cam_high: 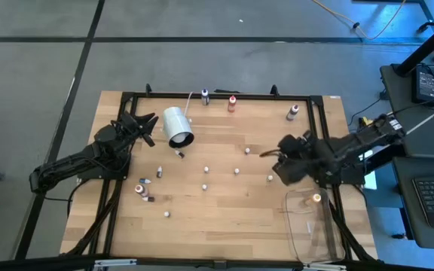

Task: Pick & Place food coloring
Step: Put the small black food coloring bottle into the transparent bin

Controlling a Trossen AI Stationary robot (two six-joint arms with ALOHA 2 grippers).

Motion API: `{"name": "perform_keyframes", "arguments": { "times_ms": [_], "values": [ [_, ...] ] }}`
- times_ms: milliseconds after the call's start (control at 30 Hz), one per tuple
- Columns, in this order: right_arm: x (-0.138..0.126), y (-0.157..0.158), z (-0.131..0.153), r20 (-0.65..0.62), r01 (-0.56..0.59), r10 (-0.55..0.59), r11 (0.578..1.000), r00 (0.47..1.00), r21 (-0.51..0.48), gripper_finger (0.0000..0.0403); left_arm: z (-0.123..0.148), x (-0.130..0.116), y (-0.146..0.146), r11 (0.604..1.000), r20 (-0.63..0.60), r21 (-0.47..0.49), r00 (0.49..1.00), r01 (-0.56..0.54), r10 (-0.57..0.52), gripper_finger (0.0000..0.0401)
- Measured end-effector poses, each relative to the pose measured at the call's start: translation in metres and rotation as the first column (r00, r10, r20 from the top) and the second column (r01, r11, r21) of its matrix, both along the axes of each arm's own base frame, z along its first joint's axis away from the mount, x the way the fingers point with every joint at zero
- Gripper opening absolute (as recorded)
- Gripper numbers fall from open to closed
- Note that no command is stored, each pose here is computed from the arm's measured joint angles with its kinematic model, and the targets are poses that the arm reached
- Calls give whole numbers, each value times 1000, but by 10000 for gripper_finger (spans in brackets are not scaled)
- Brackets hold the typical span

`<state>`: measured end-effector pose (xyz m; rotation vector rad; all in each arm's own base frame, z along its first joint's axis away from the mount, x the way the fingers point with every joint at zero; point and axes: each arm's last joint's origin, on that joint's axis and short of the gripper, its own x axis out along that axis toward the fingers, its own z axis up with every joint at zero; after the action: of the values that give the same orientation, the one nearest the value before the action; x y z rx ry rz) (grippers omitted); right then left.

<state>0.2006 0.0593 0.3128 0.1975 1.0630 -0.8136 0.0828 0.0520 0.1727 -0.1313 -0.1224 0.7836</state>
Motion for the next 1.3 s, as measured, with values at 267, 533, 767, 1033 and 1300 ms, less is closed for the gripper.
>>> {"name": "perform_keyframes", "arguments": {
  "times_ms": [267,533,767,1033,1300],
  "values": [
    [22,-39,-8,-59,-129,142,976,988,175,202,0,0,0,1000,0,0,1000,0,0,104],
    [37,-27,-56,46,-389,395,867,918,311,202,0,0,0,1000,0,0,1000,0,0,104],
    [22,-20,-95,-45,-380,418,861,907,337,202,0,0,0,1000,0,0,1000,-1,1,104],
    [20,-16,-117,6,-453,483,816,875,360,202,0,0,0,1000,0,0,1000,-1,1,104],
    [18,-16,-127,9,-501,532,790,847,353,202,0,0,0,1000,0,0,1000,-1,1,104]
  ]
}}
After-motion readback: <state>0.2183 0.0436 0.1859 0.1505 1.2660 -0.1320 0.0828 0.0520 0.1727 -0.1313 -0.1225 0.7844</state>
